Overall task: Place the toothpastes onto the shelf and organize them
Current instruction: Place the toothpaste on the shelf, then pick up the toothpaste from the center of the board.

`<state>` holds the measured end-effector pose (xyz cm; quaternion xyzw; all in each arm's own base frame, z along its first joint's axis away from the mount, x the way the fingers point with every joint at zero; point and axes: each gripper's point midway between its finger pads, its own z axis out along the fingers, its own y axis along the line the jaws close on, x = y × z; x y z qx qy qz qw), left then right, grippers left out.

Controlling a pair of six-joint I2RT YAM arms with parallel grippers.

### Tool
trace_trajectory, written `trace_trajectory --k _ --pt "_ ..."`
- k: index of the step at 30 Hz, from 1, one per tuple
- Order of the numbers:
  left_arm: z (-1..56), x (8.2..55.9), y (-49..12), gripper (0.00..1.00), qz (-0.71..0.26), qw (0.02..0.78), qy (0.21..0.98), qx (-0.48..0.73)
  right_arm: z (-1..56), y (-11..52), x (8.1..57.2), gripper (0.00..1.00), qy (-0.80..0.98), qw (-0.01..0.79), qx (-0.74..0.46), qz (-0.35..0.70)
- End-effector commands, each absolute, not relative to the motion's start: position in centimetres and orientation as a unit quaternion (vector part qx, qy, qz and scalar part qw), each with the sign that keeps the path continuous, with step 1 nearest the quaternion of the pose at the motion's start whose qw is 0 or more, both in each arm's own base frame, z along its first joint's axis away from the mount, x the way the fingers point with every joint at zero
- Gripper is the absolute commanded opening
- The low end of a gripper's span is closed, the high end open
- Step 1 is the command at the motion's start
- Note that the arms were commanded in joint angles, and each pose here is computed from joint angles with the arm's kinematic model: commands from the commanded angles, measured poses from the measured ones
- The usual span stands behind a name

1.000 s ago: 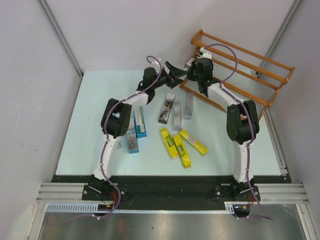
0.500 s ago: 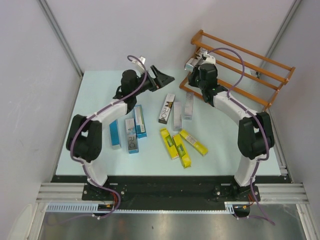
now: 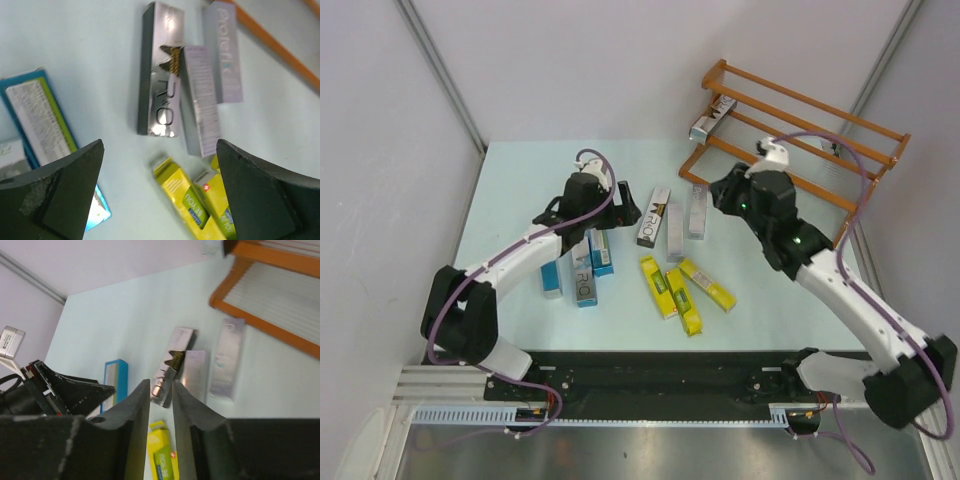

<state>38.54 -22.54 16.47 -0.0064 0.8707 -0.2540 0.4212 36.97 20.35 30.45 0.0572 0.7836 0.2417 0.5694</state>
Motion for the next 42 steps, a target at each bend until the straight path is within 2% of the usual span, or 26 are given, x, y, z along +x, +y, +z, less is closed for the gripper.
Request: trace_trajectory --k 1,2,3,5,6,7,12,16,28,37,42 --pt "16.1 37.4 -20.1 1.0 -0.188 0.431 0.882 0.004 30.6 15.0 33.1 0.38 0.776 0.577 0.132 0.216" --pt "15.9 37.2 -20.3 1.0 -0.186 0.431 0.883 0.01 29.1 14.0 32.4 0.42 0.781 0.571 0.143 0.21" --pt "15.7 37.1 -20.3 1.0 -0.179 0.43 0.885 0.016 30.4 13.0 30.9 0.45 0.763 0.586 0.153 0.224" --pt "15.4 37.0 -20.5 1.0 -0.167 0.428 0.888 0.022 28.7 11.9 29.6 0.58 0.764 0.581 0.171 0.224" --pt "15.2 37.0 -20.5 1.0 -0.159 0.426 0.89 0.026 29.6 11.2 28.5 0.64 0.748 0.595 0.177 0.235" --pt "14.8 36.9 -20.7 1.0 -0.153 0.423 0.893 0.032 29.6 10.8 28.2 0.75 0.742 0.601 0.183 0.236" --pt "14.9 36.6 -22.2 0.98 -0.132 0.426 0.893 0.063 29.6 10.4 27.4 0.97 0.734 0.606 0.181 0.245" --pt "14.4 36.8 -23.3 0.95 -0.127 0.419 0.896 0.079 29.1 11.0 27.6 1.0 0.744 0.598 0.168 0.246" --pt "8.6 39.6 -26.0 0.91 -0.112 0.371 0.916 0.106 28.5 10.6 27.7 1.0 0.752 0.595 0.161 0.234" --pt "6.4 41.9 -28.2 0.89 -0.109 0.354 0.921 0.118 27.8 10.7 28.2 1.0 0.757 0.59 0.158 0.234" --pt "4.8 42.9 -29.0 0.84 -0.092 0.344 0.926 0.124 27.6 10.7 28.4 1.0 0.758 0.587 0.157 0.235"
